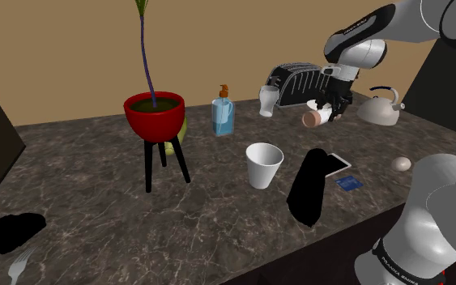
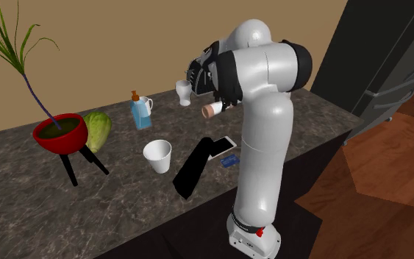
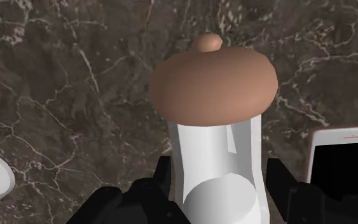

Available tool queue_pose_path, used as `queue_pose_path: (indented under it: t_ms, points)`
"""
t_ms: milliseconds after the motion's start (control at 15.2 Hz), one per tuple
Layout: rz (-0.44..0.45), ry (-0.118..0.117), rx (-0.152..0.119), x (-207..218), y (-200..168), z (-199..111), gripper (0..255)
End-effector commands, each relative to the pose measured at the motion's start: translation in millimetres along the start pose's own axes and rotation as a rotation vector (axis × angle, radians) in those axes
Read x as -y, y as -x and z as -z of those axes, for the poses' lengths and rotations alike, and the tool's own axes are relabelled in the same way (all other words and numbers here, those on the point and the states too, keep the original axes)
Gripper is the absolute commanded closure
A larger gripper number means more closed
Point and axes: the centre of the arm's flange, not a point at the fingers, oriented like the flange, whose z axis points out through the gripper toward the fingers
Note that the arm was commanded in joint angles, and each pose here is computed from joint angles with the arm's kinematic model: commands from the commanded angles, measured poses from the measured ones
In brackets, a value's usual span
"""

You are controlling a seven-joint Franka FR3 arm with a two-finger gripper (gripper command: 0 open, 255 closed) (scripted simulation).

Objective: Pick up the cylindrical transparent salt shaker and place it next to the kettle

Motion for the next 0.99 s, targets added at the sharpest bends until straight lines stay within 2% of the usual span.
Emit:
queue_pose_path:
  t_ms: [0,924]
  points:
    - [0.0,0.0,0.0,0.1,-1.8,10.3,255]
    - [0.0,0.0,0.0,1.5,-12.7,83.4,255]
